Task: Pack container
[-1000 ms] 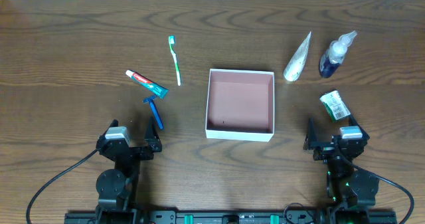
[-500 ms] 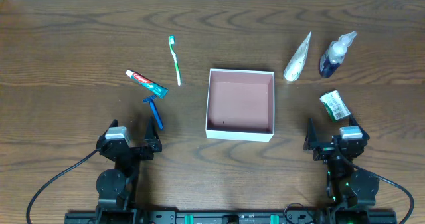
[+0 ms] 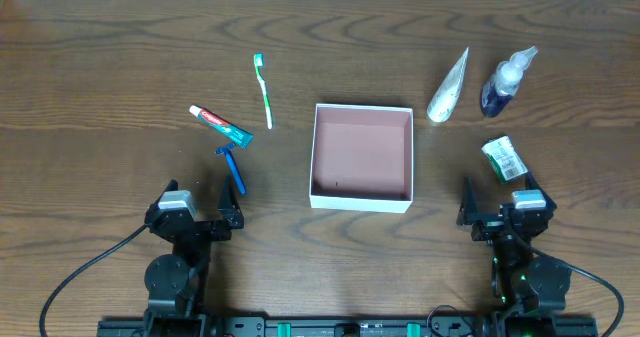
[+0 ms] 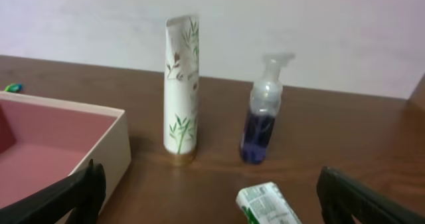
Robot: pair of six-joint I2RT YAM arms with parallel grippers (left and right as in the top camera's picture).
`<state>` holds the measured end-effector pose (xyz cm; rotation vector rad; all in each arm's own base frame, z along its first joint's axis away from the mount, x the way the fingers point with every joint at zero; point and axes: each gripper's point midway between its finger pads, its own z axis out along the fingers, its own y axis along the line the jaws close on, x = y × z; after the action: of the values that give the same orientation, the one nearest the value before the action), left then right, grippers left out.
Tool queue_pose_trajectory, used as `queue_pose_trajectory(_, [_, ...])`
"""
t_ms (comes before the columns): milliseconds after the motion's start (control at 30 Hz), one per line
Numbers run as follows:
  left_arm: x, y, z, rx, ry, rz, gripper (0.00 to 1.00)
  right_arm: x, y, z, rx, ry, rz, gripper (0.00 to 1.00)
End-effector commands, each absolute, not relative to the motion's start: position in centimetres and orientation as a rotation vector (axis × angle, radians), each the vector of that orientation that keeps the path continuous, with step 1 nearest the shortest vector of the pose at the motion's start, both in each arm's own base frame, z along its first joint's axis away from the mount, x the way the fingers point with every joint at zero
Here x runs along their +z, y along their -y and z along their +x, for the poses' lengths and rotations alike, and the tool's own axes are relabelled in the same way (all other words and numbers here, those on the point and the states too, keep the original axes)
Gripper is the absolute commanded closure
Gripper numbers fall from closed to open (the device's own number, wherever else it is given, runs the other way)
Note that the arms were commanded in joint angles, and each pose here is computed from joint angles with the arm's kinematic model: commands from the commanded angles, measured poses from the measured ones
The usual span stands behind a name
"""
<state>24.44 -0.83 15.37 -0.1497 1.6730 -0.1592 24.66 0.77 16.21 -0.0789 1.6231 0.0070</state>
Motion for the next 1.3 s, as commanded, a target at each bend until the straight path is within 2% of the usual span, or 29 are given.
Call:
queue_pose_trajectory(0, [13.6, 0.6, 24.4, -0.147, -1.724, -0.160, 0.02, 17.0, -0.6, 24.7, 0.003, -1.588, -0.072, 0.01])
queue_pose_trajectory(200, [13.6, 0.6, 24.4, -0.147, -1.724, -0.160, 0.02, 19.1, -4.2, 24.1, 0.194, -1.495, -0.205, 0.01])
queue_pose_trajectory(400, [13.6, 0.6, 24.4, -0.147, -1.724, -0.160, 0.02, 21.4, -4.6, 23.5, 0.217, -1.516, -0.219, 0.01])
queue_pose_trajectory(533, [13.6, 0.6, 24.4, -0.147, -1.724, -0.160, 0.02, 24.8, -4.6, 23.9, 0.217, -1.580, -0.222, 0.01])
queue_pose_trajectory(767, [13.6, 0.6, 24.4, -0.147, -1.724, -0.160, 0.02, 31.0, -5.8, 28.7, 0.307, -1.795, -0.284, 0.01])
queue_pose_trajectory(933, [13.6, 0.7, 24.4, -0.147, -1.724, -0.160, 0.02, 33.6, -8.8, 32.3, 0.535, -1.882, -0.401, 0.01])
queue_pose_trajectory(1100, [13.6, 0.6, 24.4, -0.147, -1.724, -0.160, 0.02, 32.3, -9.4, 36.5, 0.636, -1.924, -0.368, 0.01])
queue_pose_trajectory(1267, [13.6, 0.6, 24.4, -0.147, -1.724, -0.160, 0.02, 27.3, -9.1, 39.9, 0.654, -2.040, -0.322, 0.01])
